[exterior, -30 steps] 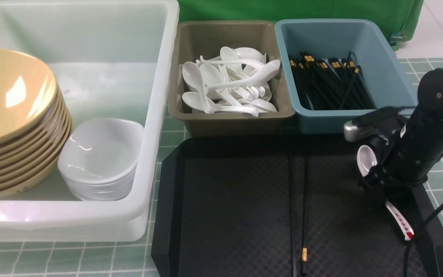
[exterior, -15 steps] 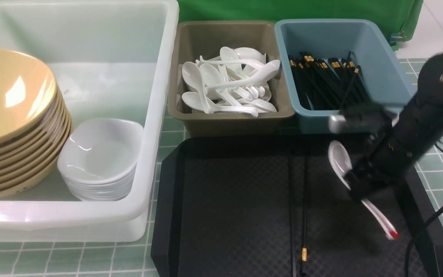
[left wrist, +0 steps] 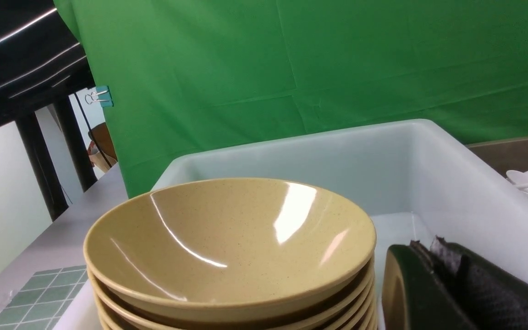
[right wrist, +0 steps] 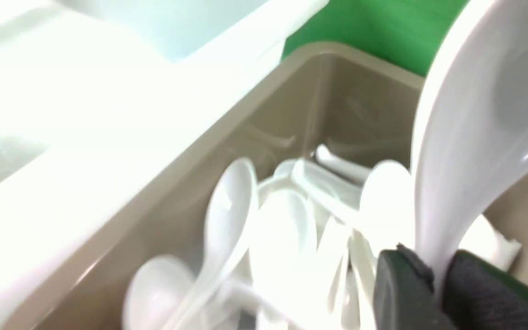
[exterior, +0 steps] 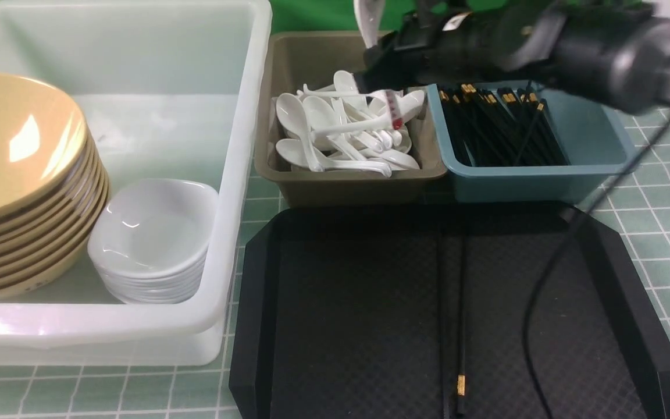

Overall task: On blue table put chopsticks spoon bowls plates into blue grey white boxes.
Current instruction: 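Place the white spoon into the bin of spoons with the right gripper, then grasp the chopsticks with the right gripper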

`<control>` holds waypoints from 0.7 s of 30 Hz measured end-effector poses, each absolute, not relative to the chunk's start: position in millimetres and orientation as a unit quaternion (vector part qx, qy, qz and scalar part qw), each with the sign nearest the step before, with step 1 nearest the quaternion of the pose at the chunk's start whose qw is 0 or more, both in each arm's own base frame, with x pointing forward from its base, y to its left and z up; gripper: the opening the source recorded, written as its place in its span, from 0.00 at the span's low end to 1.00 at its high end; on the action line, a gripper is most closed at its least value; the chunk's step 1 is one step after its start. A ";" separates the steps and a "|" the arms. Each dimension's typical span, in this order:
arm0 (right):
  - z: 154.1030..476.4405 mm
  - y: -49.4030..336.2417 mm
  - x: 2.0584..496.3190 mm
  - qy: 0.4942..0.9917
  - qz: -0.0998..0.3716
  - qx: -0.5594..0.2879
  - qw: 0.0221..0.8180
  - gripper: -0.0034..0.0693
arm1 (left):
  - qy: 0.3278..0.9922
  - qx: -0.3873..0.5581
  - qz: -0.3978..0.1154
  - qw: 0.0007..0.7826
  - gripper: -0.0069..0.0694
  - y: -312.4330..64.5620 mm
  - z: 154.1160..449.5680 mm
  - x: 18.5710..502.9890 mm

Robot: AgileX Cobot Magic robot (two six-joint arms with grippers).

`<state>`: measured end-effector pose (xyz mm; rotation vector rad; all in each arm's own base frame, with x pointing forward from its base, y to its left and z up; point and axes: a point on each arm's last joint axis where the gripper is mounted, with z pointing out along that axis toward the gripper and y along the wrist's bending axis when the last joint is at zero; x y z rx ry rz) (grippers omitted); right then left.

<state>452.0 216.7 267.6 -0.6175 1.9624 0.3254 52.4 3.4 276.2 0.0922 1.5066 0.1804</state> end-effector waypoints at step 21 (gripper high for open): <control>248.2 170.0 345.4 0.958 0.096 -0.249 0.105 0.59 | 0.685 0.042 0.083 0.722 0.09 3.5 275.6 52.4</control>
